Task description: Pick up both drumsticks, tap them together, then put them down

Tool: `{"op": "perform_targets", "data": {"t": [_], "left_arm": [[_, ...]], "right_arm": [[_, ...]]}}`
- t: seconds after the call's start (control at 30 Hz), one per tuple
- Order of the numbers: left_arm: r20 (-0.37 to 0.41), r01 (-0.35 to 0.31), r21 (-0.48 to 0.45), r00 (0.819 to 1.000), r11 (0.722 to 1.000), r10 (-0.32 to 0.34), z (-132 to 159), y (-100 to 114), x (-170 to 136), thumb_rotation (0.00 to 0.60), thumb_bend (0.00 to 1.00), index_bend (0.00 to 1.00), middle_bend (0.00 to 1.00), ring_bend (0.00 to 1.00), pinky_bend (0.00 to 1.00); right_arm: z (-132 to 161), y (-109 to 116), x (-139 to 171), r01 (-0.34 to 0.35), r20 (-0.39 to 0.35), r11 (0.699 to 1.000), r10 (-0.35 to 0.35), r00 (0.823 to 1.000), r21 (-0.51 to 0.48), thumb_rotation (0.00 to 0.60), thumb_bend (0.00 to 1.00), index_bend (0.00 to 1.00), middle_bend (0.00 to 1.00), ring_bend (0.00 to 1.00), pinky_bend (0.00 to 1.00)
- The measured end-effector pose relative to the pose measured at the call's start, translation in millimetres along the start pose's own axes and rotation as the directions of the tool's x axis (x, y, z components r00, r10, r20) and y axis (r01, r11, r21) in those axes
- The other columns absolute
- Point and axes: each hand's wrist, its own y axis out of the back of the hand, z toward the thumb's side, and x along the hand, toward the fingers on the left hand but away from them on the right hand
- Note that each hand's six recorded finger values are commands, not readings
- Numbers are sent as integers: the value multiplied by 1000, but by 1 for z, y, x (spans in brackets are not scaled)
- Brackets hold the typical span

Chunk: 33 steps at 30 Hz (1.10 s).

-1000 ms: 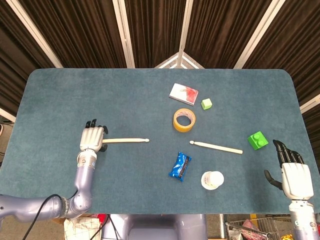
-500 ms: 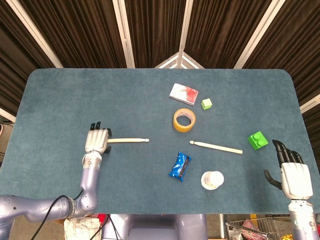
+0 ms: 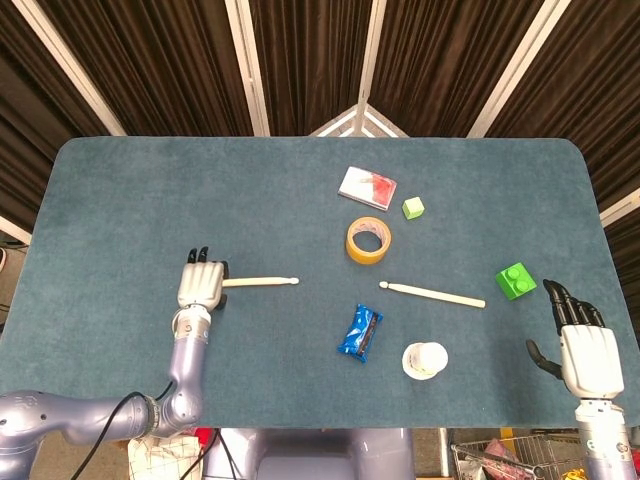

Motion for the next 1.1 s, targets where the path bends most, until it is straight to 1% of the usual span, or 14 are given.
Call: {"op": "perform_targets", "data": {"t": [0.37, 0.57, 1.03, 1.1], "left_arm": [[6, 7, 30, 1000, 1000, -7, 5, -7, -3, 600, 468, 503, 505, 92, 4], [15, -5, 44, 1000, 999, 4, 8, -5, -4, 600, 469, 515, 528, 93, 4], [13, -14, 76, 1000, 997, 13, 12, -5, -6, 600, 469, 519, 533, 93, 4], [14, -17, 82, 1000, 996, 16, 12, -5, -7, 600, 482, 526, 540, 100, 4]], "right_arm": [[0, 1, -1, 1, 4, 1000, -1, 1000, -8, 600, 297, 53, 137, 225, 238], [0, -1, -1, -4, 5, 1000, 4, 1000, -9, 600, 298, 53, 137, 225, 238], [0, -2, 1, -4, 5, 1000, 4, 1000, -7, 600, 296, 53, 137, 225, 238], [0, -2, 2, -5, 5, 1000, 5, 1000, -7, 600, 297, 53, 137, 225, 238]]}}
